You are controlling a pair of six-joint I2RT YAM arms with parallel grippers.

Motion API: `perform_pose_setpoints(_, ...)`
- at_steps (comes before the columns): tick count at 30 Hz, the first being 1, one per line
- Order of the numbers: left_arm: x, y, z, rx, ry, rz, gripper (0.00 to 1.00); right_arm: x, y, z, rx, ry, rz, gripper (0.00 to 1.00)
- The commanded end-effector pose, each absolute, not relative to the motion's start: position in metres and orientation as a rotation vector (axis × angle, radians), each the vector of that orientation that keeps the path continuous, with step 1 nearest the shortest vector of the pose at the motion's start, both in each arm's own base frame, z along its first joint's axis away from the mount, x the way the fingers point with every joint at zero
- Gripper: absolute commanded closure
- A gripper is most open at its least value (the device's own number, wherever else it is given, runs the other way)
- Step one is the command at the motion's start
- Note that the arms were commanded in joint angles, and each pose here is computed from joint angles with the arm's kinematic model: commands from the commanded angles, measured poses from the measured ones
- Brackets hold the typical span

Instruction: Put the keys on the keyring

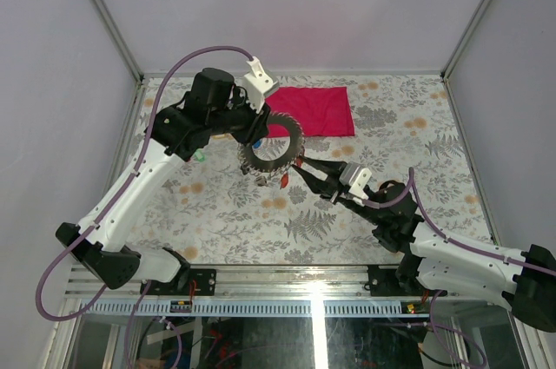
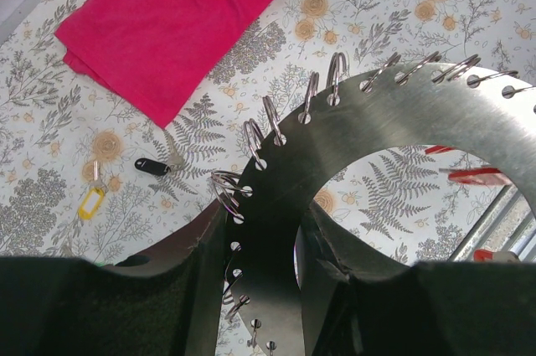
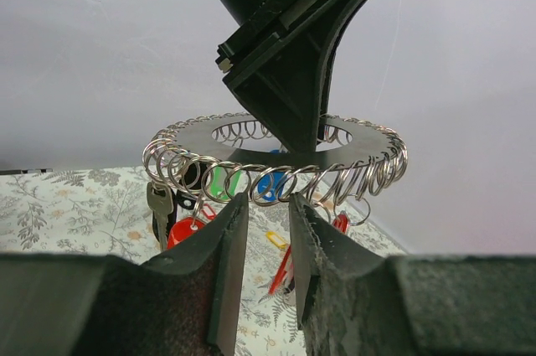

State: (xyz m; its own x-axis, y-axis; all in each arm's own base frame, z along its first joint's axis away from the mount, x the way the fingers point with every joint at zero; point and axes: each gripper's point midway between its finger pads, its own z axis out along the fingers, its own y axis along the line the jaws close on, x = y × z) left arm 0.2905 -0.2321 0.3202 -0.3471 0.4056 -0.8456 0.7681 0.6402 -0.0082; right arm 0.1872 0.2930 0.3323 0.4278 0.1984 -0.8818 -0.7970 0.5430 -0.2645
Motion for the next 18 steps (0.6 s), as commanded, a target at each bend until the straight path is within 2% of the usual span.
perform_pose_setpoints(1,0.288,-0.234,0.339,0.896,1.918,-0.550,1.00,0.179,0.290,0.372,-0.704,0.821,0.738,0.67)
perform_pose_setpoints(7,0.289,-0.233,0.342,0.889,1.912,-0.544,1.00,0.178,0.287,0.356,-0.734,0.859,0.721,0.67)
perform_pose_setpoints(18,0.293,-0.231,0.345,0.865,1.912,-0.525,1.00,0.174,0.286,0.332,-0.793,0.911,0.722,0.74)
